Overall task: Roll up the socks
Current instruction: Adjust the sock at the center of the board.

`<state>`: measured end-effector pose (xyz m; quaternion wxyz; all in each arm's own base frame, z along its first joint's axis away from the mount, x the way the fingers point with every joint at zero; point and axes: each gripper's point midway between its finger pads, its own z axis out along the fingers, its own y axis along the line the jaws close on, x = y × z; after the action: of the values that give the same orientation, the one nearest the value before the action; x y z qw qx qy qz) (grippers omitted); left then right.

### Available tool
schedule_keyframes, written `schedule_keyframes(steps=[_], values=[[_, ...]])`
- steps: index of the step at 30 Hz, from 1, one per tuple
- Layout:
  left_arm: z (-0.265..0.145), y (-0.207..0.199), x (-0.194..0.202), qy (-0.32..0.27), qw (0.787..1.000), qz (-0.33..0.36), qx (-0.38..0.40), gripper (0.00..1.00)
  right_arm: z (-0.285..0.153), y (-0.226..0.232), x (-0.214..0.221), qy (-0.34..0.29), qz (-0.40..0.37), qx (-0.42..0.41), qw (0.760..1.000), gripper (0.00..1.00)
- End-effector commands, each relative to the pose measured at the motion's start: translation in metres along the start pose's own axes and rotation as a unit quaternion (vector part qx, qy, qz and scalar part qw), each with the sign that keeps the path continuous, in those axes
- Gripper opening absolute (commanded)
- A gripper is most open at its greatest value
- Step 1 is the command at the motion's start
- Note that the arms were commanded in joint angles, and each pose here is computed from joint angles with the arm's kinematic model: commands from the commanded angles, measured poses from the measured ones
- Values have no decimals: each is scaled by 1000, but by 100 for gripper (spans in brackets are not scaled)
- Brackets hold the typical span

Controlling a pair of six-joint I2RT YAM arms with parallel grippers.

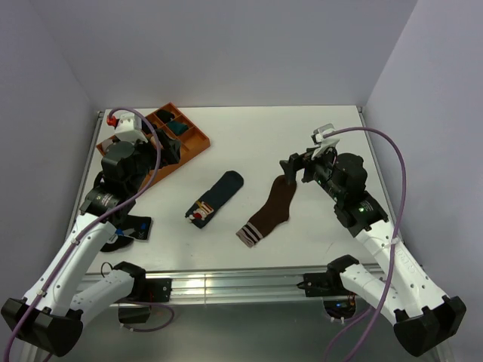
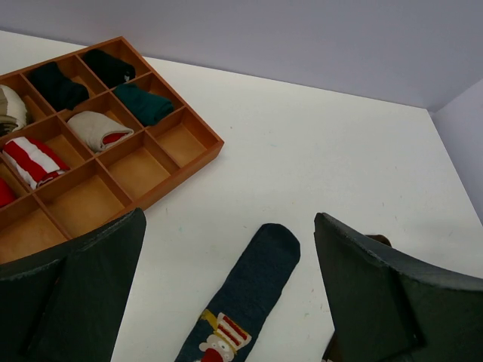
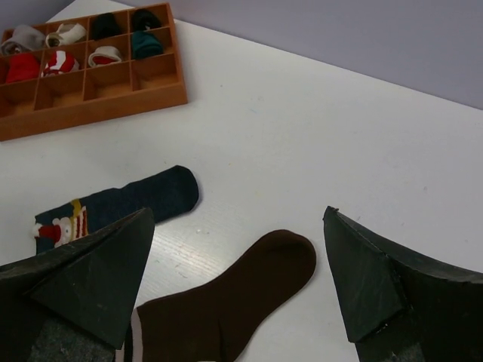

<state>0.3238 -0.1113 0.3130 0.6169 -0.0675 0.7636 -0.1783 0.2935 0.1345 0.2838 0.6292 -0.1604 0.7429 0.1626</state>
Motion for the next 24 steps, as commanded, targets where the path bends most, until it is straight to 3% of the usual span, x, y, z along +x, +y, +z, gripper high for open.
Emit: schedule_keyframes(steps=[1, 6, 8, 10, 15, 24], values=[[-5, -3, -11, -18, 1000, 12, 8, 99, 0, 0, -6, -7, -14, -4, 1000, 100], [-5, -1, -11, -20, 1000, 16, 3, 99, 10, 16, 2, 23, -7, -48, 999, 100], [-5, 1, -11, -22, 1000, 18, 0, 100, 22, 26, 19, 66, 2, -71, 995, 97], [-5, 4, -12, -24, 999, 20, -8, 100, 37, 49, 38, 118, -8, -100, 988, 90], [-4, 12, -12, -31, 999, 18, -23, 100, 58, 129, 84, 193, -71, -173, 963, 83], [-10, 20, -22, -48, 998, 12, -38, 99, 70, 228, 145, 260, -138, -252, 922, 71]])
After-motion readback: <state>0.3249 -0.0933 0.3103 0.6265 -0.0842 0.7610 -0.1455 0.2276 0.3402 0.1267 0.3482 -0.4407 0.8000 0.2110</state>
